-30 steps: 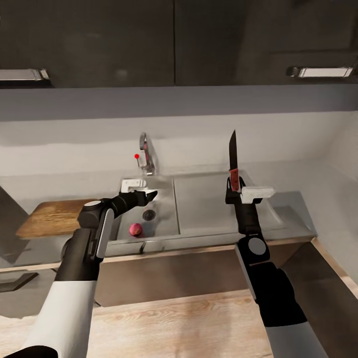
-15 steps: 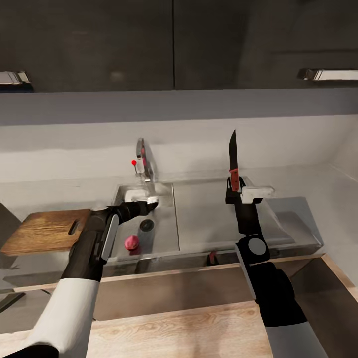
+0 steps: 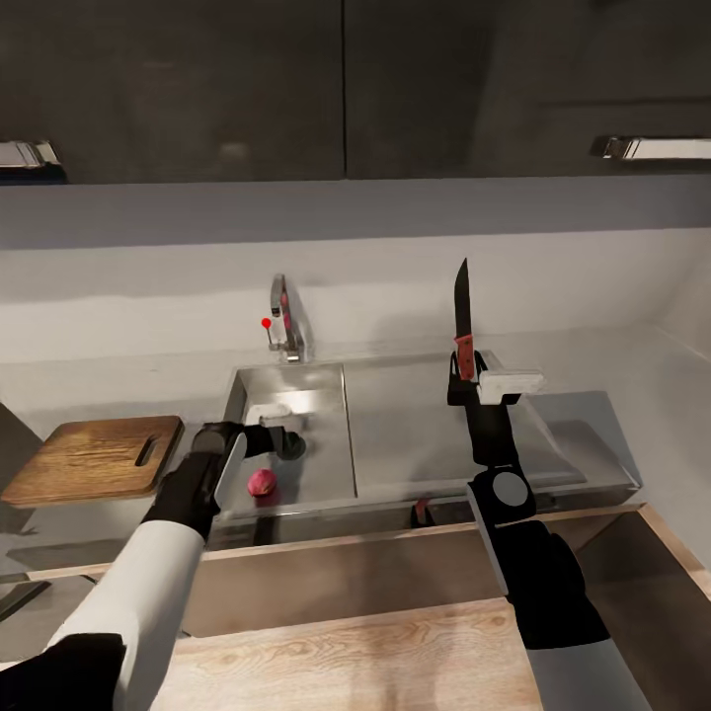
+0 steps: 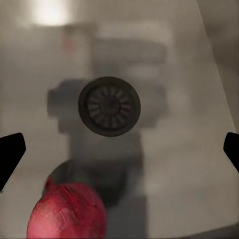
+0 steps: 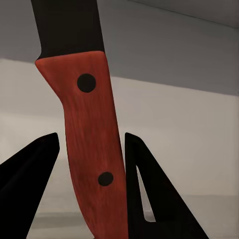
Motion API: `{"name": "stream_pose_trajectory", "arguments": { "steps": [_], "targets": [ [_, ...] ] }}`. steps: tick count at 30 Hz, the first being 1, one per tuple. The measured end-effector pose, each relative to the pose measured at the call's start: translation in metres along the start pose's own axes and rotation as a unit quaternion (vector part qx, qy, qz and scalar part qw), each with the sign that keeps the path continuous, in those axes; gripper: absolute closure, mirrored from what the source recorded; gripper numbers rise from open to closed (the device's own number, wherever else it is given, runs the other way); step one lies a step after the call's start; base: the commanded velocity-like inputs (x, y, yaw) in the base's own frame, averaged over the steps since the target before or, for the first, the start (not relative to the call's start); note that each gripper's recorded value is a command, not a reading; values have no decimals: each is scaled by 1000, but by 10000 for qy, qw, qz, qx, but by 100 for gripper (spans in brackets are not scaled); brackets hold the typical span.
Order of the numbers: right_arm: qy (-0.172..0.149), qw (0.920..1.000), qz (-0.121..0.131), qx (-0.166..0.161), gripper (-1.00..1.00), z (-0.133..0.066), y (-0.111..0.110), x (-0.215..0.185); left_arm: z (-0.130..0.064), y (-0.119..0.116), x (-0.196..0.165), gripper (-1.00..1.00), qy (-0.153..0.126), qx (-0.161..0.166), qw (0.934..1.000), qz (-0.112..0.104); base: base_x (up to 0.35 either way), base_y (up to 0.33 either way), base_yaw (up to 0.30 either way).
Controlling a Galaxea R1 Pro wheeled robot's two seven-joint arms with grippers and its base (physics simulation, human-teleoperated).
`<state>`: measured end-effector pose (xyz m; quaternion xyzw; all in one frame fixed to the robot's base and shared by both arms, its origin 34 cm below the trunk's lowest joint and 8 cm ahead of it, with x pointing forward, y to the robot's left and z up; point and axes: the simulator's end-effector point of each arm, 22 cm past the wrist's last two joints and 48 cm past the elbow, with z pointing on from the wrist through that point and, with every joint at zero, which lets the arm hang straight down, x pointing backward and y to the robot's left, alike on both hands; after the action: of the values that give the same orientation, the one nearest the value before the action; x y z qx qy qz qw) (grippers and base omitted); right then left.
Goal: In the kitchen, take the Vidalia onion out of the sink, dice it on the chopping board with the paring knife, put the diced onion into the bowl on the countertop, then place both the paring knife and the chopping board into the sink.
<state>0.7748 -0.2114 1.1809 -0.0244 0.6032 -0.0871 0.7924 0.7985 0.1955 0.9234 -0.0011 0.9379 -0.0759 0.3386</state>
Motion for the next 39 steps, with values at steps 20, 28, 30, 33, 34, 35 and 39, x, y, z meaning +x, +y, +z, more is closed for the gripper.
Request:
{"name": "stream_pose_trajectory", "arguments": {
  "steps": [20,28,30,33,34,35,39],
  "targets": [
    [-1,10000,0,0,100,0,0,0,16,17,14,-100,751,-286,9968,-2,0,0,0],
    [-1,10000,-2,0,100,0,0,0,17,15,24,-100,899,-269,9956,-8,0,0,0],
    [-2,10000,-1,0,100,0,0,0,17,15,26,-100,941,-269,9952,-10,0,0,0],
    [-1,10000,0,0,100,0,0,0,17,15,29,-100,1020,-269,9944,-14,0,0,0],
    [-1,10000,0,0,100,0,0,0,16,15,31,-100,1050,-273,9941,-14,0,0,0],
    [-1,10000,-1,0,100,0,0,0,16,16,31,-100,1061,-277,9940,-13,0,0,0],
    [0,10000,0,0,100,0,0,0,17,17,37,-100,1135,-286,9931,-15,0,0,0]
  ]
}}
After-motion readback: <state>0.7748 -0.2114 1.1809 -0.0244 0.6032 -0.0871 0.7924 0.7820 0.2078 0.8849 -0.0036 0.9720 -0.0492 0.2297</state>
